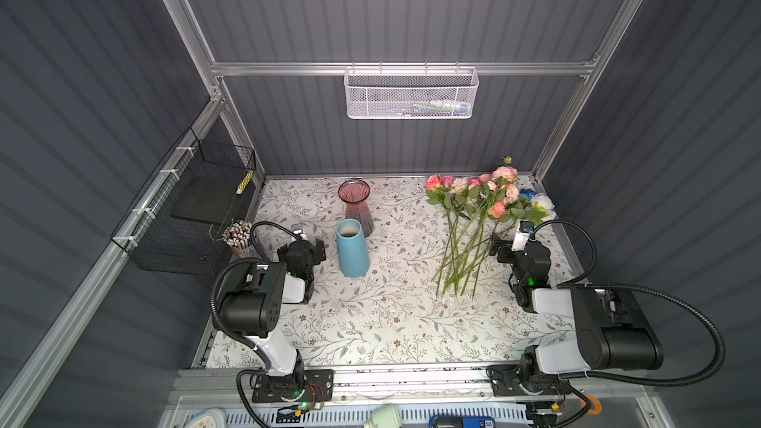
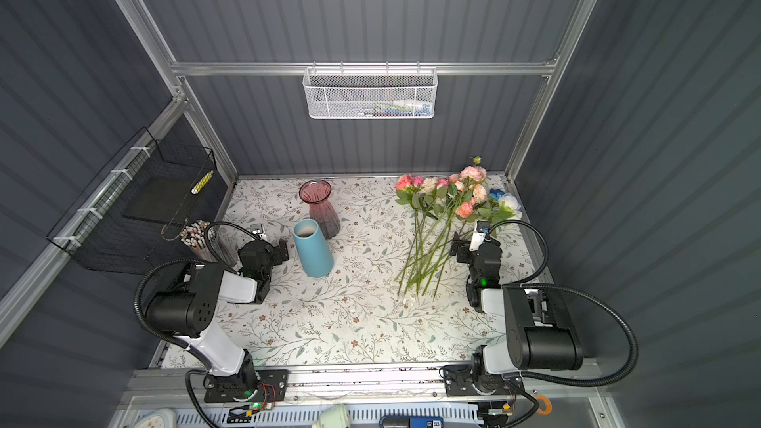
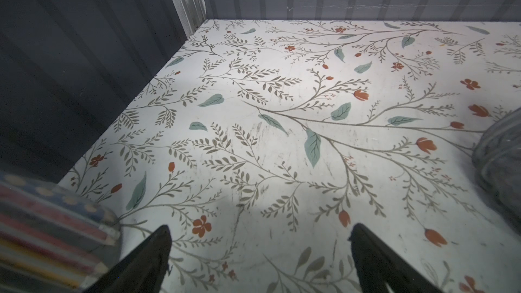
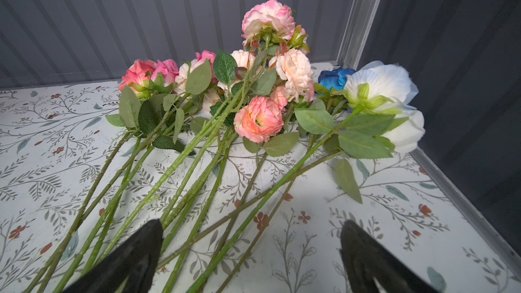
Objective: Arrange flowers in a vase
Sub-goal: Move the vase to the center of the table.
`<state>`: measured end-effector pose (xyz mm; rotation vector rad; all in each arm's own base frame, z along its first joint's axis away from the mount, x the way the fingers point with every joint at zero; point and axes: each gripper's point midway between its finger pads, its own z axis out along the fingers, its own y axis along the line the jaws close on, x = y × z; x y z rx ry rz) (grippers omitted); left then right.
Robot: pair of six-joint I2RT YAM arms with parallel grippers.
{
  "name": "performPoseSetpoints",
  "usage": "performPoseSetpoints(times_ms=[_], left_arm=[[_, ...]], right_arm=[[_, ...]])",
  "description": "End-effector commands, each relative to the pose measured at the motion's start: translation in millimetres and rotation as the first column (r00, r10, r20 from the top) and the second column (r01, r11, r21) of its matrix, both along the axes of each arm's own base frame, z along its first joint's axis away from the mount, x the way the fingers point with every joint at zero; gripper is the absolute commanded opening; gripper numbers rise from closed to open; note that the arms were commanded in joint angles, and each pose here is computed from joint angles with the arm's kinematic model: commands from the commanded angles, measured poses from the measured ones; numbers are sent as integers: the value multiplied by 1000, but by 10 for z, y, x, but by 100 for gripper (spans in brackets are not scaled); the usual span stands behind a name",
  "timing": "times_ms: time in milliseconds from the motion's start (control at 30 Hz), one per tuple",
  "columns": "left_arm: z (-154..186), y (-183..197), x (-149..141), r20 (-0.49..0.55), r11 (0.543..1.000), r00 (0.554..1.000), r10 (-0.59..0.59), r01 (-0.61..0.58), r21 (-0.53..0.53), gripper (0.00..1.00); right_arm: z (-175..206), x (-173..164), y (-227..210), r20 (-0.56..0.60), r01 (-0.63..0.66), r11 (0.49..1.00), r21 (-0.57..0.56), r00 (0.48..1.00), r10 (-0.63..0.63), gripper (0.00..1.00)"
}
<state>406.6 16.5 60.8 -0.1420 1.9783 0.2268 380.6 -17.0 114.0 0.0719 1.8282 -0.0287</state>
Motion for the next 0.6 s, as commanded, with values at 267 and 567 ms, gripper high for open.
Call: performPoseSetpoints(times_ms=[267, 567], left_arm=[[300, -21, 18, 53, 1000, 999, -8, 7, 12, 99], [650, -68, -72, 77, 999, 997, -28, 26, 34, 100]], right_arm=[[114, 31, -61, 24, 34, 999, 1, 999, -34, 99], [283, 13, -70, 18, 54, 999, -8, 998, -54, 99]])
